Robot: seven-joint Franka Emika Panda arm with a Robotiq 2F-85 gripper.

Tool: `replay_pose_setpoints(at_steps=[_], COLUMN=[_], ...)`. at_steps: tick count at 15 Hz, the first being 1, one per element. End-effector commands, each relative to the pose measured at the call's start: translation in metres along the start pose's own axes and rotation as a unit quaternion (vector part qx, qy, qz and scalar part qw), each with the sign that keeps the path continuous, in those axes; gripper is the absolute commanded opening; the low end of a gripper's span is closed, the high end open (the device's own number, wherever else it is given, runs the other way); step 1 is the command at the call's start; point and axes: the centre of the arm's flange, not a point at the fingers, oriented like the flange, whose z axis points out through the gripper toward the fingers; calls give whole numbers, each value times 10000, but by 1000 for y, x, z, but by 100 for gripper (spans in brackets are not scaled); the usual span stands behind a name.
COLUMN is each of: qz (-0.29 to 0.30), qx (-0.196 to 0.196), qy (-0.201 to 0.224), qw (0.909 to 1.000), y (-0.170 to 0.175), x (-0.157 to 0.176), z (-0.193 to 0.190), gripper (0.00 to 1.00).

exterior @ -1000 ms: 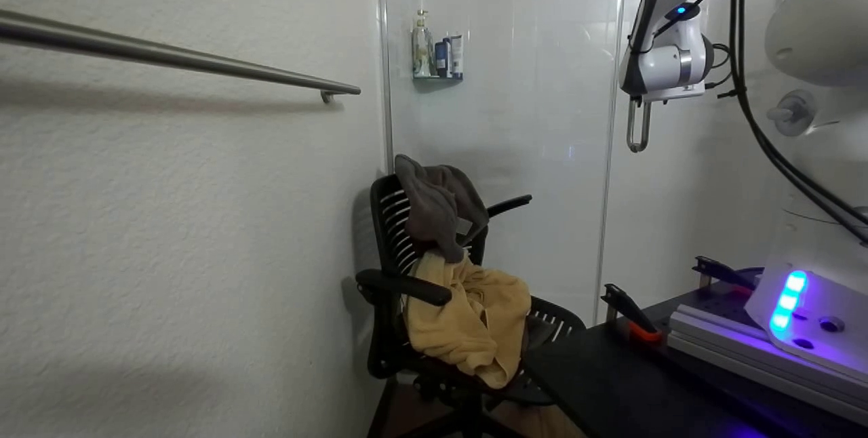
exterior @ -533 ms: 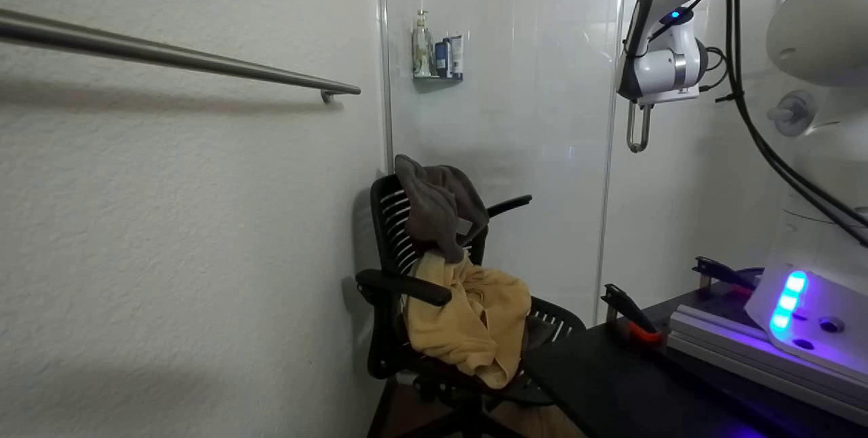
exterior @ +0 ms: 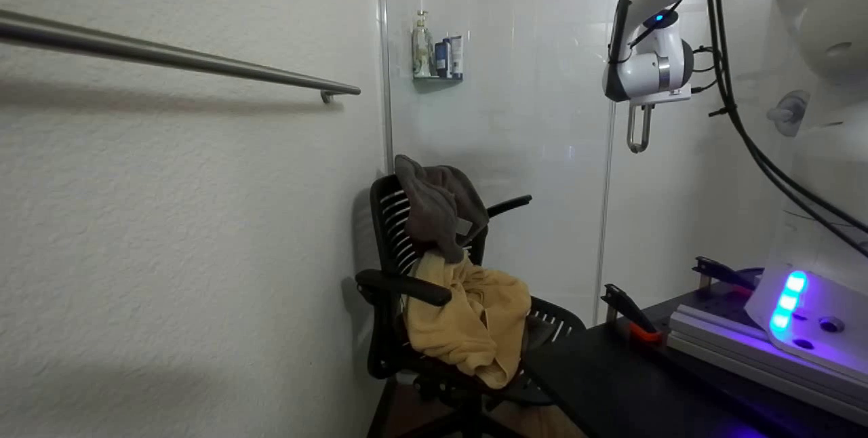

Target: Open the shower door and put the grey towel on the seat of the chair

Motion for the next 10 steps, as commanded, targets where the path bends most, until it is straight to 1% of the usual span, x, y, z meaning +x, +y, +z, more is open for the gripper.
replay_pose_setpoints(at_steps=[1,4,8,10], qz=[-225,-155,-38,92], qx=[-643,-1051,-1628,-1846], qy=[-65,-115,-173,-158], qw=[9977,9943,9865,9826], y=[-15,-21,-21,-18], x=[-16,-20,-33,-40], z=[-31,-44,-69,-81], gripper=[6,6,6,6])
